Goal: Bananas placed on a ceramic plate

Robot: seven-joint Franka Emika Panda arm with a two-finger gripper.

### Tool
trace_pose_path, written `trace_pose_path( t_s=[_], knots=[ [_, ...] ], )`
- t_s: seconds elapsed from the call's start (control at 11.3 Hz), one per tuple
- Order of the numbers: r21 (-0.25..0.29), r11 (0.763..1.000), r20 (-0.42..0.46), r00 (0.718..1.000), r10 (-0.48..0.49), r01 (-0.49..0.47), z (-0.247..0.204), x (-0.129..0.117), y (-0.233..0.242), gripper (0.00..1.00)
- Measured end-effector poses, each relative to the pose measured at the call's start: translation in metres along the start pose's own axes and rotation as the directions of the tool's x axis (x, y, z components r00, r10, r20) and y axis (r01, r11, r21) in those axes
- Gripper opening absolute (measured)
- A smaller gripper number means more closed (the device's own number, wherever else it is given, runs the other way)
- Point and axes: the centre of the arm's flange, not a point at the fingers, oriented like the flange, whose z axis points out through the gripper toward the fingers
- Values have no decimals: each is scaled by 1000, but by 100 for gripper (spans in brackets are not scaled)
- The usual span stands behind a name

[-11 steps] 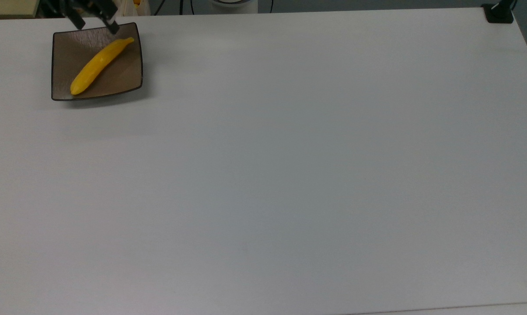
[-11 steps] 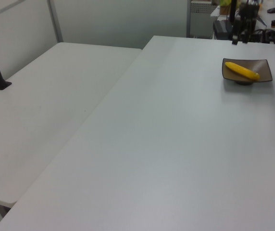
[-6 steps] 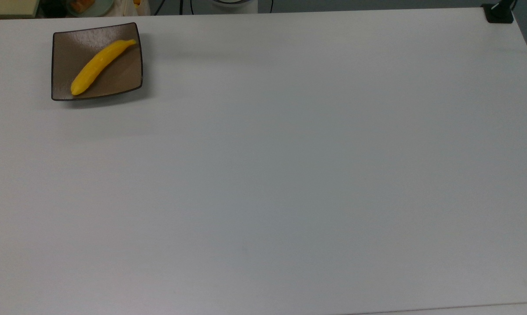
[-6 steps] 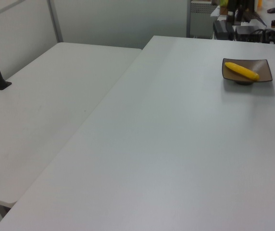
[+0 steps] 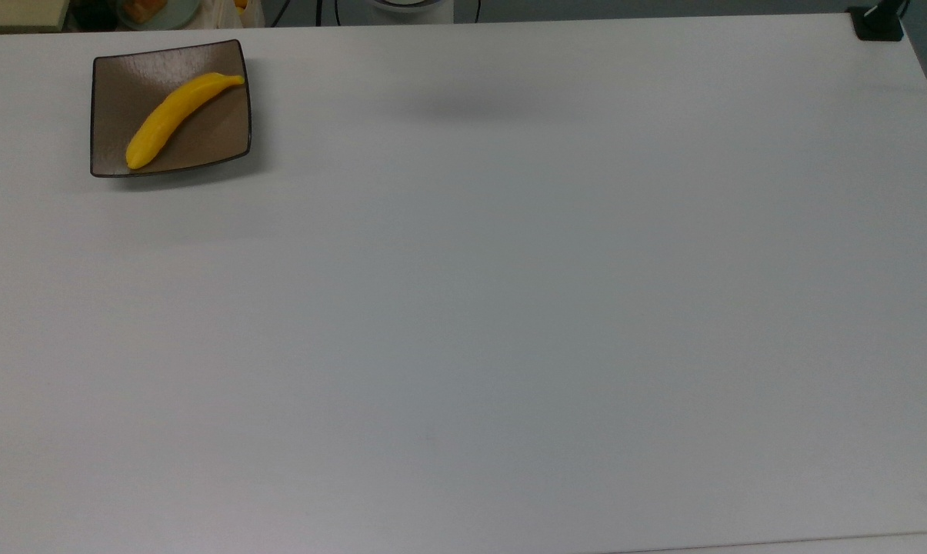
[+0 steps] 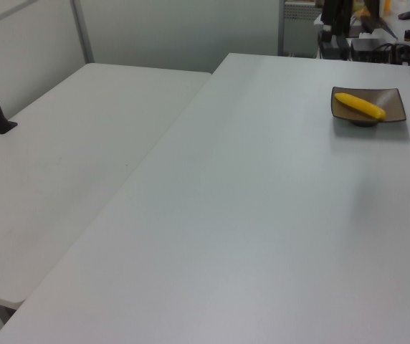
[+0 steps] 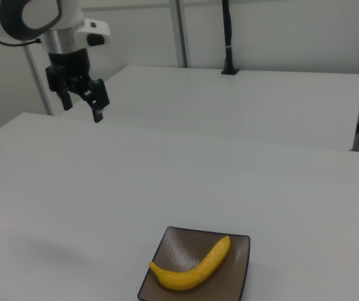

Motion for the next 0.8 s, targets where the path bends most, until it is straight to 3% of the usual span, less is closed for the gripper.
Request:
trace_pose_path(
  t_s=[0.35,0.8],
  knots=[
    [-42,994,38,994,-102,104,27,6,-46,100],
    [-47,981,-23,981,-191,190,37,23,-36,100]
  ],
)
